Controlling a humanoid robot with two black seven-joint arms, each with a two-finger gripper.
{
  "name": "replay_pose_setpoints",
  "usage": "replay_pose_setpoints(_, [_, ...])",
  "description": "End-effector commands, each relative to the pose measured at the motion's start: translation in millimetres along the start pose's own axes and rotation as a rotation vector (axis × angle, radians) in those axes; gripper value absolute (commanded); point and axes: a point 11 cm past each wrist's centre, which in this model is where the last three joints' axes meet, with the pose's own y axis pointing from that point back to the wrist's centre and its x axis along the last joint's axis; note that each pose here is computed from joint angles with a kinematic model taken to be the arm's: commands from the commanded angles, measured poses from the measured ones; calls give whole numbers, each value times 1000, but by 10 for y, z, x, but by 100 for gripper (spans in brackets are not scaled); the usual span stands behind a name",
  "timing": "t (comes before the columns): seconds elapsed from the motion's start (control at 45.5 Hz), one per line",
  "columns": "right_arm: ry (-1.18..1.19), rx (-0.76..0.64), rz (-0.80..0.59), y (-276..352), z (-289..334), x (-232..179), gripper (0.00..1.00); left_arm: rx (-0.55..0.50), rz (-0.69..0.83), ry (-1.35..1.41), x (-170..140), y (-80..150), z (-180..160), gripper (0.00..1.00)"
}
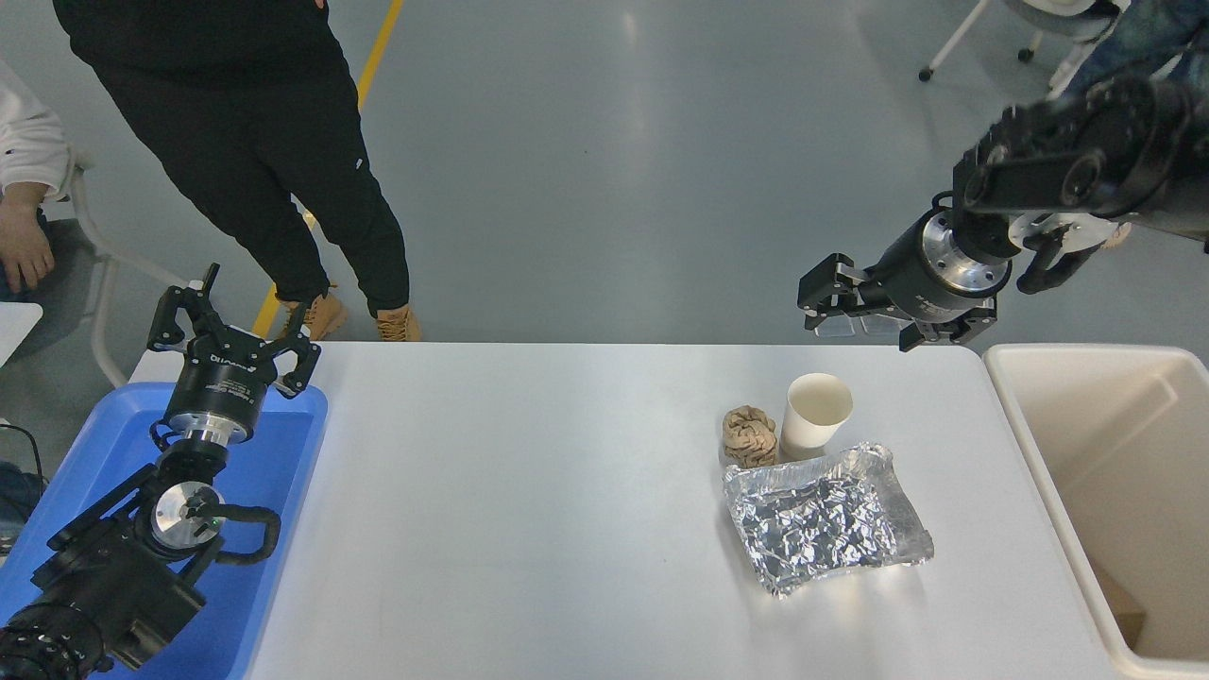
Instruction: Pick up paper cup place in dustbin
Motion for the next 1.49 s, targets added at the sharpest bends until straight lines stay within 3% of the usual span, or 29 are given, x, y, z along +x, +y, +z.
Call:
replay_pose_setpoints(0.0, [4, -21, 14, -568, 93, -144, 100, 1, 1, 1, 0, 1, -7, 99])
replay_pose_setpoints(0.44, [-18, -54, 115, -1115, 387, -242, 100, -1, 0, 1, -1, -1, 2, 99])
replay_pose_setpoints(0.791, [-22, -69, 149, -1354, 502, -427, 89, -1, 1, 0, 4, 1, 3, 99])
replay_pose_setpoints(1.033, [-32, -75, 154, -1450, 560, -538, 48, -1, 1, 0, 4, 1, 3, 99])
replay_pose_setpoints(1.231, [-43, -73, 157, -1518, 585, -607, 24, -1, 1, 0, 4, 1, 3, 99])
replay_pose_setpoints(1.341, [-45, -64, 155, -1525, 547, -617, 0, -1, 0, 1, -1, -1, 2, 99])
replay_pose_setpoints(1.473, [-55, -43, 165, -1488, 468, -563, 0, 0, 0, 0, -1, 0, -1, 99])
